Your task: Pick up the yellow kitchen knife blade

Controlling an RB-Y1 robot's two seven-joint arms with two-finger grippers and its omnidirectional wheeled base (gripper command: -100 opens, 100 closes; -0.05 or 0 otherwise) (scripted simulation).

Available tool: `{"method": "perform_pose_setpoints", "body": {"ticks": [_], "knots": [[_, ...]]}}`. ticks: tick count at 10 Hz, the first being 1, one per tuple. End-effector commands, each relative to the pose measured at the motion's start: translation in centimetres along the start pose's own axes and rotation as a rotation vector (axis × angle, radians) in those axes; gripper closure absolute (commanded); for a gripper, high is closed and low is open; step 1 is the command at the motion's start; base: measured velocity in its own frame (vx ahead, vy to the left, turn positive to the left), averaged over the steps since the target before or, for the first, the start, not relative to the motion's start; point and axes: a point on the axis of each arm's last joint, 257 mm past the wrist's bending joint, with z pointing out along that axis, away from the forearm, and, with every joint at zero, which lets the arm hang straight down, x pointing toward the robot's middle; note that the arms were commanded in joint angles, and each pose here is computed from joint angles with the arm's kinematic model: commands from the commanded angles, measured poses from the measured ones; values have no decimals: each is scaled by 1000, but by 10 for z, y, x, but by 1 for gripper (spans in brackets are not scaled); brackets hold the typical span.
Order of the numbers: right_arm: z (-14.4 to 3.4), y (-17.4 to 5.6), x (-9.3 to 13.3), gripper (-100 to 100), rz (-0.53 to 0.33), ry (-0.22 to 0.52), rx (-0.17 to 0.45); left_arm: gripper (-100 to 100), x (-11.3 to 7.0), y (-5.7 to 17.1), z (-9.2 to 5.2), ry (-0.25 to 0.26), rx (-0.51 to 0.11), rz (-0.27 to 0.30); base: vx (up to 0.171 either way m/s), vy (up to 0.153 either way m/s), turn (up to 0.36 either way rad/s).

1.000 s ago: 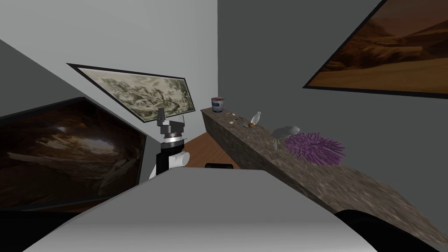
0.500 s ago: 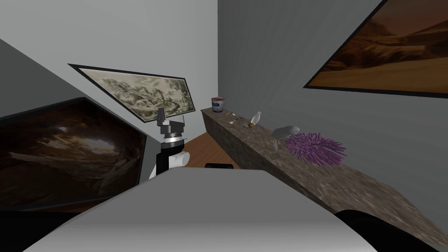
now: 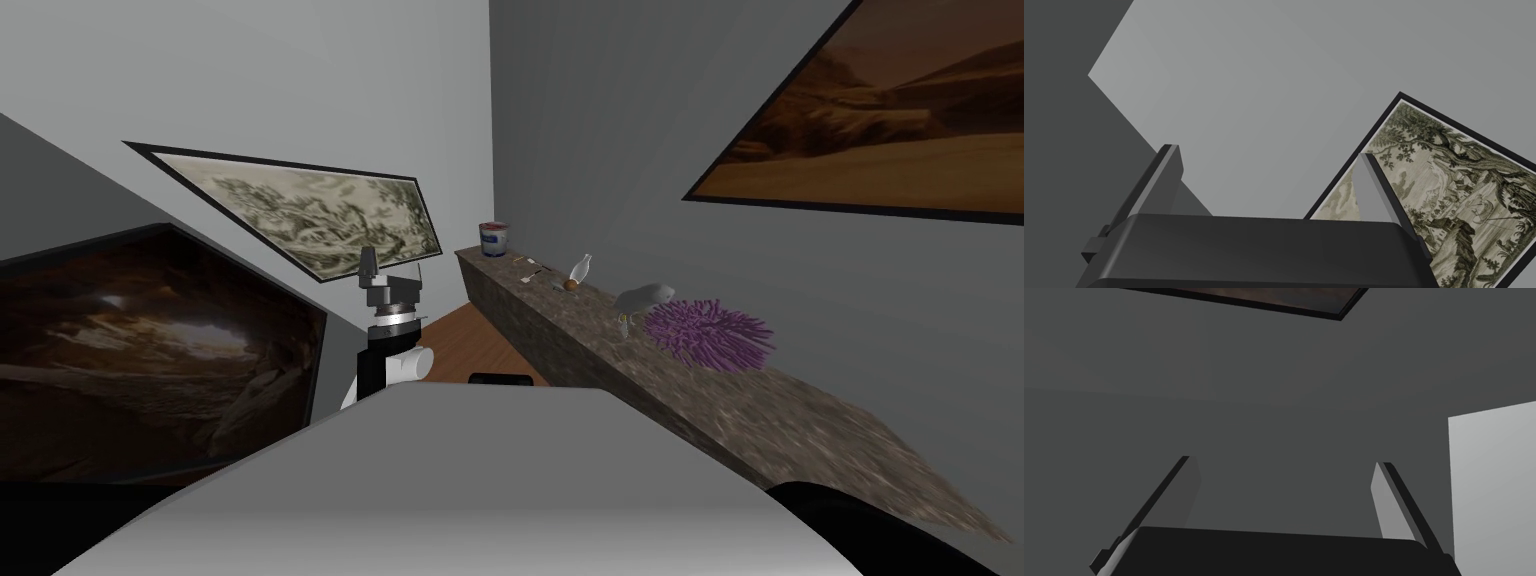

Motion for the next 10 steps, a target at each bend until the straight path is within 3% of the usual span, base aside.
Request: {"method": "perform_pose_setpoints", "body": {"ticks": [1, 4, 6, 10], "knots": [[-1, -7, 0, -100, 36, -3, 28, 0, 0, 0, 0, 0, 0, 0, 0, 0, 0], [-2, -21, 0, -100, 101, -7, 81, 0, 0, 0, 0, 0, 0, 0, 0, 0, 0], [16, 1, -15, -100, 125, -56, 77, 0, 0, 0, 0, 0, 0, 0, -2, -38, -125], [14, -17, -13, -100, 209, -59, 147, 0, 0, 0, 0, 0, 0, 0, -2, -6, 5]]}}
